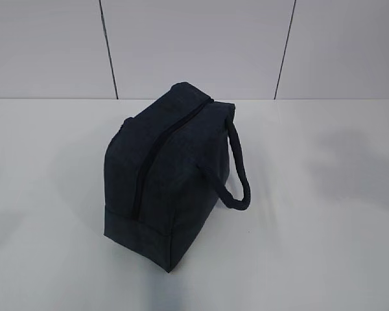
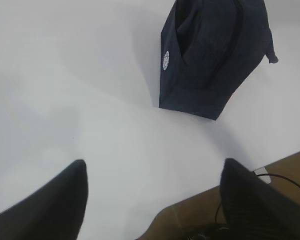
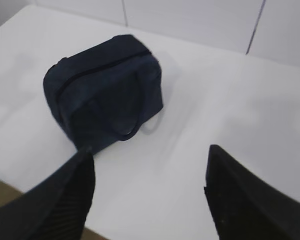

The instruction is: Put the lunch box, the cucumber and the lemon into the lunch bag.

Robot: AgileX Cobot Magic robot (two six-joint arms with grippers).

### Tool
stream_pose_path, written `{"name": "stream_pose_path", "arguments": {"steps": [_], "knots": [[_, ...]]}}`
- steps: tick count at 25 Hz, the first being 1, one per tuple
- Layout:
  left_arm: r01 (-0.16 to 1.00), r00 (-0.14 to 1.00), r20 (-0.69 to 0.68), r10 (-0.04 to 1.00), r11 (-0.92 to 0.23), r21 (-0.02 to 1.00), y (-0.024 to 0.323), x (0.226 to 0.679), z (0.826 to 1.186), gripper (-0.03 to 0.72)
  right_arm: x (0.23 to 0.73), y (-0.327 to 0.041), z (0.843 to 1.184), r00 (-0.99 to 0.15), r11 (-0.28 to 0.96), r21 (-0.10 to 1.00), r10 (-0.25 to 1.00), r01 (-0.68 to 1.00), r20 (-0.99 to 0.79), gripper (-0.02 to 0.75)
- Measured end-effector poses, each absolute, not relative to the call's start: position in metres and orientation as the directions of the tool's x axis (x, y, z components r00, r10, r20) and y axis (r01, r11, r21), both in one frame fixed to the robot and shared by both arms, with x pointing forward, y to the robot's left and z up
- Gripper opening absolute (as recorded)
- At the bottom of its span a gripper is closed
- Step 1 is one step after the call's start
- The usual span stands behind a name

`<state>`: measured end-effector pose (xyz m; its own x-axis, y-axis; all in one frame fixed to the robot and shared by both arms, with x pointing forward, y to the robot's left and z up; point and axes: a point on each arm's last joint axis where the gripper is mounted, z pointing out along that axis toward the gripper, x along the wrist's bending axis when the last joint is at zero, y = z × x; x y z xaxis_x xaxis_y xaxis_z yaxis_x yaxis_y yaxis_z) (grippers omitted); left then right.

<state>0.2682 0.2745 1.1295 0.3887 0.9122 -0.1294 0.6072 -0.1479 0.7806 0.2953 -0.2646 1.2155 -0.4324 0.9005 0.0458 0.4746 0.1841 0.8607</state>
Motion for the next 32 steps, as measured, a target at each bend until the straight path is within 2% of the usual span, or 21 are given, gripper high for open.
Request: {"name": "stream_pose_path", "arguments": {"steps": [4,6,8,10,15,22,29,32], "knots": [[0.596,0.361,-0.113,0.926,-0.136,0.791,0.279,0.262,1.129,0.585,0.215,-0.287,1.171,-0.315,0.156,0.957,0.946,0.243,-0.074,0.541],[0.598,0.354,-0.105,0.929,-0.139,0.789,0.280,0.262,1.128,0.585,0.187,-0.299,1.142,-0.221,0.132,0.976,0.971,0.174,-0.092,0.541],[0.605,0.348,-0.101,0.932,-0.140,0.784,0.280,0.264,1.124,0.585,0.181,-0.308,1.115,-0.144,0.099,0.956,0.988,0.276,-0.061,0.541],[0.623,0.346,-0.110,0.932,-0.140,0.770,0.280,0.266,1.117,0.585,0.187,-0.312,1.099,-0.116,0.124,0.918,0.990,0.377,-0.087,0.541],[0.631,0.349,-0.118,0.930,-0.140,0.763,0.280,0.261,1.103,0.585,0.194,-0.308,1.092,-0.156,0.143,0.909,0.984,0.391,-0.088,0.541],[0.569,0.336,-0.063,0.940,-0.149,0.809,0.286,0.256,1.101,0.584,0.220,-0.304,1.067,-0.174,0.163,0.882,0.980,0.442,-0.093,0.541],[0.631,0.328,-0.056,0.943,-0.174,0.756,0.286,0.260,1.061,0.569,0.229,-0.302,1.053,-0.176,0.169,0.866,0.980,0.470,-0.095,0.541],[0.630,0.327,-0.057,0.943,-0.173,0.757,0.286,0.260,1.055,0.550,0.231,-0.303,1.047,-0.174,0.176,0.850,0.979,0.497,-0.101,0.541]]}}
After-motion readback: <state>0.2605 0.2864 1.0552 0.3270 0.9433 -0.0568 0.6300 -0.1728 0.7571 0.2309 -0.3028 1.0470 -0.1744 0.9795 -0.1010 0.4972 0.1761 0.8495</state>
